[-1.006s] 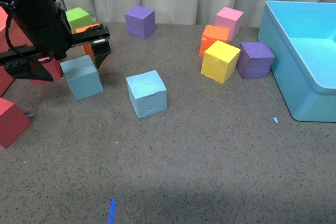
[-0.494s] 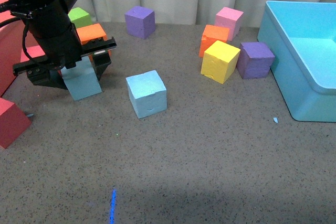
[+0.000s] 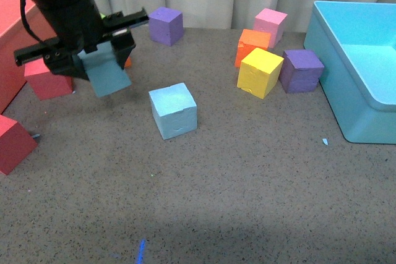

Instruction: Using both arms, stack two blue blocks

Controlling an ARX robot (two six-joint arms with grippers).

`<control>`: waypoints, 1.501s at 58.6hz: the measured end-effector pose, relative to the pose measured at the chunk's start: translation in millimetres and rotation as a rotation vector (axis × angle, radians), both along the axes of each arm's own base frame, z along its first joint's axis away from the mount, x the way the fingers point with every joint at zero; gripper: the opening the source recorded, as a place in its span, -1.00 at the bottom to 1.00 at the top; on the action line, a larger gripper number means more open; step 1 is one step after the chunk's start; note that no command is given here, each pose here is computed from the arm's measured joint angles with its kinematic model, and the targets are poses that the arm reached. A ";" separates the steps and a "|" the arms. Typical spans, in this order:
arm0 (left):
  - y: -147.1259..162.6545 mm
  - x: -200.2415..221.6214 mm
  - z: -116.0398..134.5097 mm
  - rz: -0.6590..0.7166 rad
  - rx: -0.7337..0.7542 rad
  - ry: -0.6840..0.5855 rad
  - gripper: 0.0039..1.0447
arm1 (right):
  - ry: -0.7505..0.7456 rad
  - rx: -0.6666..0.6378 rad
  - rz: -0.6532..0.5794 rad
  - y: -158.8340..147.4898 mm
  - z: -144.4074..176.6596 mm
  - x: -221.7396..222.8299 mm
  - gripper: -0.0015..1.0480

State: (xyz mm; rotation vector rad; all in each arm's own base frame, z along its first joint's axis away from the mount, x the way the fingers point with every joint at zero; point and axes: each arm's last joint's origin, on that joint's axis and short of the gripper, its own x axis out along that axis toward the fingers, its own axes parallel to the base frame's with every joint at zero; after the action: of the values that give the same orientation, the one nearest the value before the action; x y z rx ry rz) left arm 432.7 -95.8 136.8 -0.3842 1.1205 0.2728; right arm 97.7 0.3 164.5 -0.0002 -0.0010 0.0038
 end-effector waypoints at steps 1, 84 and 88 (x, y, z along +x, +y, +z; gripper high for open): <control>-4.3 -1.6 4.6 -0.002 -0.004 -0.009 -0.15 | 0.000 0.000 0.000 0.0 0.1 0.0 0.82; -110.0 -45.3 7.6 -0.091 0.034 0.031 -0.18 | 0.000 0.000 0.000 0.0 0.0 0.0 0.82; -110.5 -44.7 8.6 -0.092 0.034 0.028 -0.18 | 0.000 0.000 0.000 0.0 0.0 0.0 0.82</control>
State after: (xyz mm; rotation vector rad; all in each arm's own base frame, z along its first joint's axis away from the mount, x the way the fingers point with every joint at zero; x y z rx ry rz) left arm 388.0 -206.3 145.5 -0.2990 1.1562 0.2165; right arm 97.7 0.3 164.5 -0.0002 -0.0010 0.0038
